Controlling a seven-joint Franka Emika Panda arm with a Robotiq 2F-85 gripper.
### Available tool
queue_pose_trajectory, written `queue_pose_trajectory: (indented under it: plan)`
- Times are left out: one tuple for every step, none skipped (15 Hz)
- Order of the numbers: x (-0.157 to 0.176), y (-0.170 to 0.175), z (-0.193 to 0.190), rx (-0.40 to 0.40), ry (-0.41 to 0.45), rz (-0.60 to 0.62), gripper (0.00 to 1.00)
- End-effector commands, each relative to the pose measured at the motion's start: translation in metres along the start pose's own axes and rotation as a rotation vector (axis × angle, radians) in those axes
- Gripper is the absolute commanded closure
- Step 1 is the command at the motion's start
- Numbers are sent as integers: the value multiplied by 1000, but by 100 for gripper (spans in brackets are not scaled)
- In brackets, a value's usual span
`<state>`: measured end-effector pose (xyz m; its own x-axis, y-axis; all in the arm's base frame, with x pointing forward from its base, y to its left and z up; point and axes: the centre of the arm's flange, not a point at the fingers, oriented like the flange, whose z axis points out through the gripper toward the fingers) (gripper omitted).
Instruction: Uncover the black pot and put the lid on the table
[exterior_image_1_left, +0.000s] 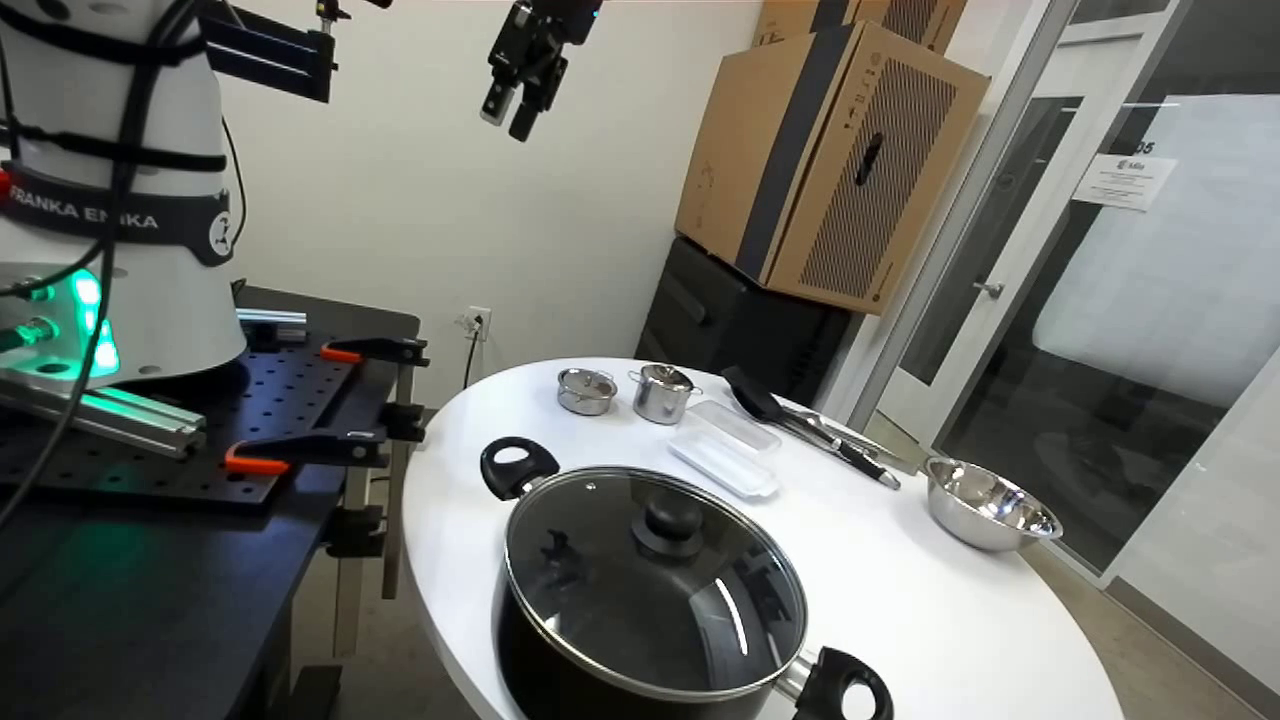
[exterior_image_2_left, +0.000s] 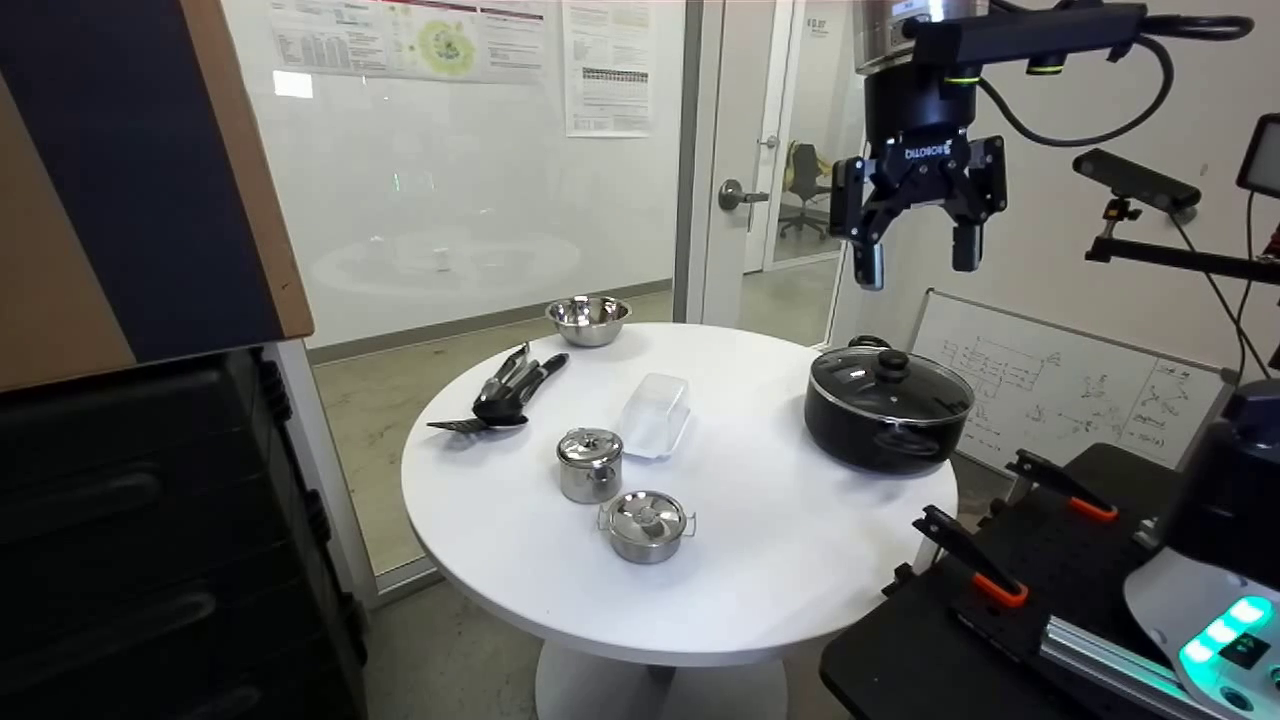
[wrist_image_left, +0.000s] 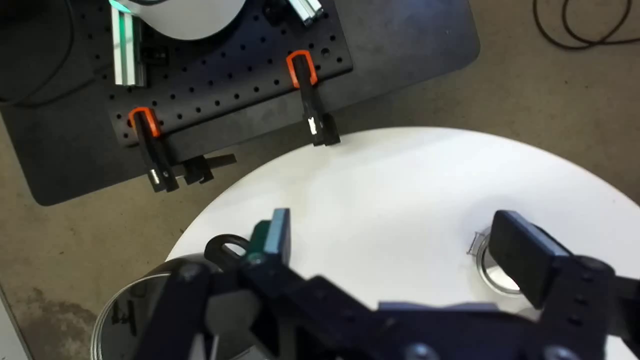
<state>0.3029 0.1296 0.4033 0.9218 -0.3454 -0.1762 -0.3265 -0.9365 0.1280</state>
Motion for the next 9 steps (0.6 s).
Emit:
queue_pose_trajectory:
  plan:
    - [61, 50, -14, 97, 30, 173, 0]
    - [79, 72, -16, 124, 45, 232, 0]
    - [92, 90, -18, 144, 62, 293, 0]
    - [107, 111, -17, 139, 54, 325, 0]
    - [118, 127, -17, 134, 44, 352, 0]
    - [133, 145, -16, 109, 27, 358, 0]
    - [146, 160, -14, 82, 46, 351, 0]
    - [160, 173, -14, 48, 80, 355, 0]
    - [173, 183, -13, 23, 100, 367, 0]
